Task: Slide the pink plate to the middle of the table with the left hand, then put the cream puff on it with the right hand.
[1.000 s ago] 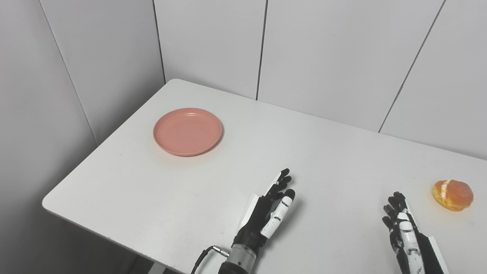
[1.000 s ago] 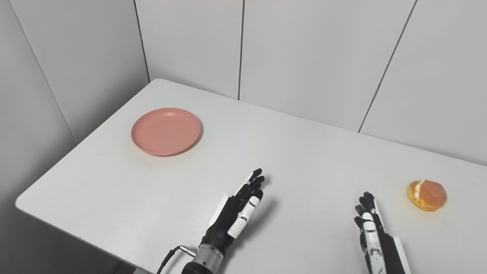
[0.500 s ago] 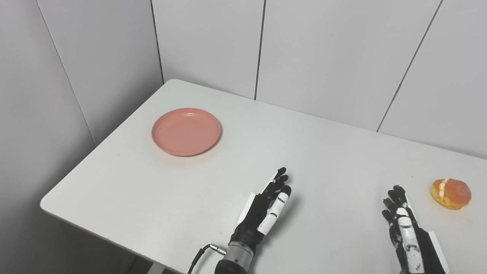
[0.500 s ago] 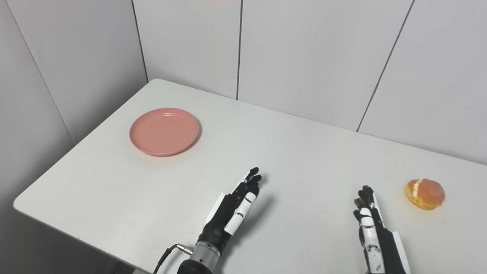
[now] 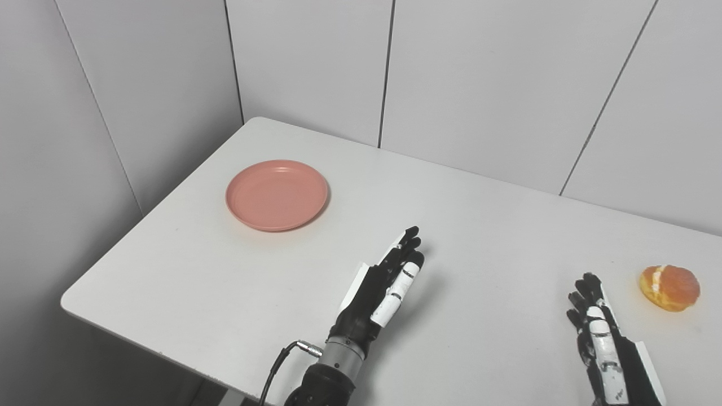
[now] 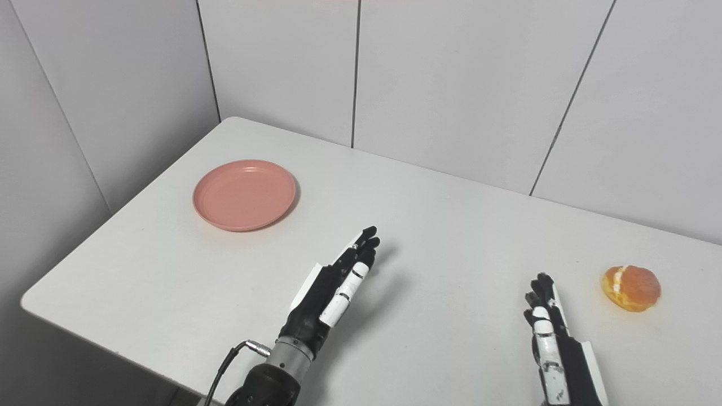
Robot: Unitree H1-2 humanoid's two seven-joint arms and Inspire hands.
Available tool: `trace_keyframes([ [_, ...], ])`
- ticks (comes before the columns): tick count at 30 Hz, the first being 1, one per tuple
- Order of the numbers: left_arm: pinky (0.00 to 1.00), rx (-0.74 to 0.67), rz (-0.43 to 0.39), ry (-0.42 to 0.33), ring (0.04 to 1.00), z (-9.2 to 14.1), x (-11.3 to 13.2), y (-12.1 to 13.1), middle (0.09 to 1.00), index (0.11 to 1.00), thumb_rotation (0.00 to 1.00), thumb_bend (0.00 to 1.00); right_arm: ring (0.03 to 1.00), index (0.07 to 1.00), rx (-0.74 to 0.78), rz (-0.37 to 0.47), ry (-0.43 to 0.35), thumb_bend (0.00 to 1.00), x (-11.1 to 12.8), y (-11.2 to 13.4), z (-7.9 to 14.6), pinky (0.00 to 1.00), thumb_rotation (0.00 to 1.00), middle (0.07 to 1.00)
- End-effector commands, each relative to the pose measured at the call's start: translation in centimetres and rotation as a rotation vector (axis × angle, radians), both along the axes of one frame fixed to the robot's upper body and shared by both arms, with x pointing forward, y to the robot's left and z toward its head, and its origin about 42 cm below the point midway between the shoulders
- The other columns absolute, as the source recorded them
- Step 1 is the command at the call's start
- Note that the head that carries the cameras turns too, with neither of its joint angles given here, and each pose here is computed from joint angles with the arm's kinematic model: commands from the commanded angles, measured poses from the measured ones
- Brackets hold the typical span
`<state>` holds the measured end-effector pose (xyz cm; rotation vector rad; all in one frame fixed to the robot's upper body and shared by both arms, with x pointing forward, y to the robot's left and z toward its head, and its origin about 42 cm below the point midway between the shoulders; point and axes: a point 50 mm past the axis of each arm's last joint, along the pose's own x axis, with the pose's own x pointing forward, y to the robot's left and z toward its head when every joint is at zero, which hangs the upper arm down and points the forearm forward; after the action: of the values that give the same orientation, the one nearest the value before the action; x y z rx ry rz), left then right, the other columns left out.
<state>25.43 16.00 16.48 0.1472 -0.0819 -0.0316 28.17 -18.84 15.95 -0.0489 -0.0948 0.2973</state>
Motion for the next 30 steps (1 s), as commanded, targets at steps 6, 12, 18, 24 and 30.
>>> trace_keyframes([
  [6, 0.88, -0.025, 0.019, -0.117, 0.913, 2.8, 1.3, 1.3, 0.928, 0.905, 1.0, 0.44, 1.0, 1.0, 0.01, 0.005, -0.057, 0.0, 0.3, 0.5, 1.7, 1.0, 1.0, 1.0],
  [12, 0.88, -0.041, 0.053, -0.179, 0.921, 4.7, 2.8, 3.1, 0.939, 0.916, 1.0, 0.43, 1.0, 1.0, 0.022, 0.0, -0.044, 0.0, 0.5, 0.4, 1.6, 1.0, 1.0, 1.0],
  [18, 0.9, -0.012, 0.086, -0.216, 0.926, 6.1, 4.0, 5.1, 0.944, 0.924, 1.0, 0.45, 1.0, 1.0, 0.01, -0.001, -0.049, 0.0, 0.5, 0.4, 1.5, 1.0, 1.0, 1.0],
  [24, 0.95, -0.004, 0.112, -0.245, 0.93, 7.7, 5.5, 7.5, 0.942, 0.929, 1.0, 0.46, 1.0, 1.0, 0.016, 0.002, -0.04, 0.0, 0.5, 0.3, 1.4, 1.0, 1.0, 1.0],
  [30, 0.91, -0.052, 0.141, -0.278, 0.909, 8.6, 7.3, 9.5, 0.918, 0.91, 1.0, 0.47, 1.0, 1.0, 0.013, 0.004, -0.044, 0.0, 0.5, 0.3, 1.4, 1.0, 1.0, 1.0],
])
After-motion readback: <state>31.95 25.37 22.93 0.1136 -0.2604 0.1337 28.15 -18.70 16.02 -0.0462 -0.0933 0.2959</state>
